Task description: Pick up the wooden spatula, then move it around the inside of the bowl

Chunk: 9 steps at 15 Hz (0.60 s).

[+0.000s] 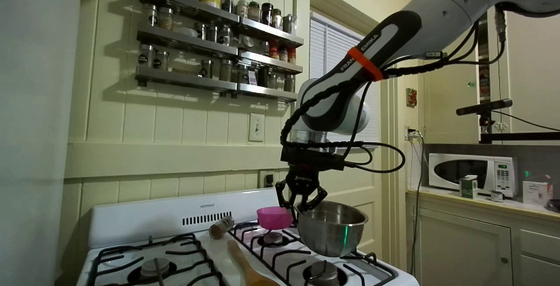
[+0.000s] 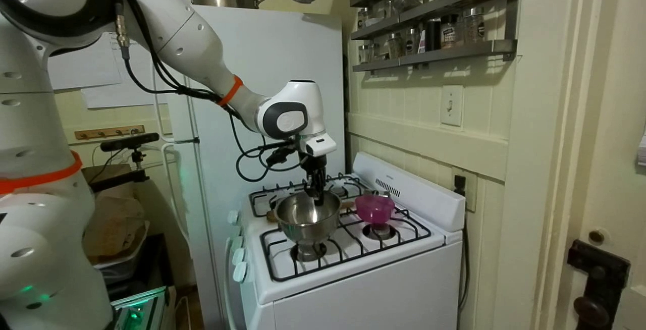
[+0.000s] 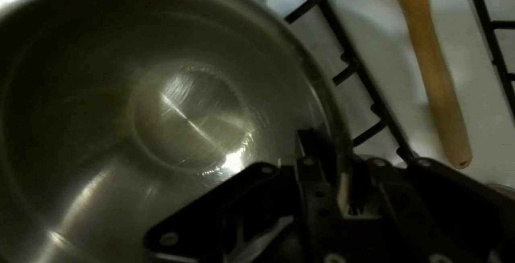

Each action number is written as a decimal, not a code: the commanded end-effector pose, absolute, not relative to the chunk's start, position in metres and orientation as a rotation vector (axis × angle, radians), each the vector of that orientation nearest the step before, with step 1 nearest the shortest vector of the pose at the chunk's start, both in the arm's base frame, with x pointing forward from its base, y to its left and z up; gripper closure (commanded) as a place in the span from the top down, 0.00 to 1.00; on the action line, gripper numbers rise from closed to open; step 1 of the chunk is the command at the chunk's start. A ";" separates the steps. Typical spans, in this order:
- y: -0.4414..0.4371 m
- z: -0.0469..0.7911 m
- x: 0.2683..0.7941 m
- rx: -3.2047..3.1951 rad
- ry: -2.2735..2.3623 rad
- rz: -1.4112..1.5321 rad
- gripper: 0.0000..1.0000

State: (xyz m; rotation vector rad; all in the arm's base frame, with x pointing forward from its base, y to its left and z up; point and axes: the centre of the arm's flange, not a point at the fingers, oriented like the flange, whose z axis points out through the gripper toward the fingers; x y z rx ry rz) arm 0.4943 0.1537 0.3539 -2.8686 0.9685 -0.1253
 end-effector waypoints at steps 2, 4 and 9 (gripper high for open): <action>0.172 0.346 0.507 -2.884 0.877 -0.139 0.02; 0.177 0.345 0.507 -2.891 0.846 -0.123 0.02; 0.185 0.338 0.506 -2.919 0.794 -0.085 0.57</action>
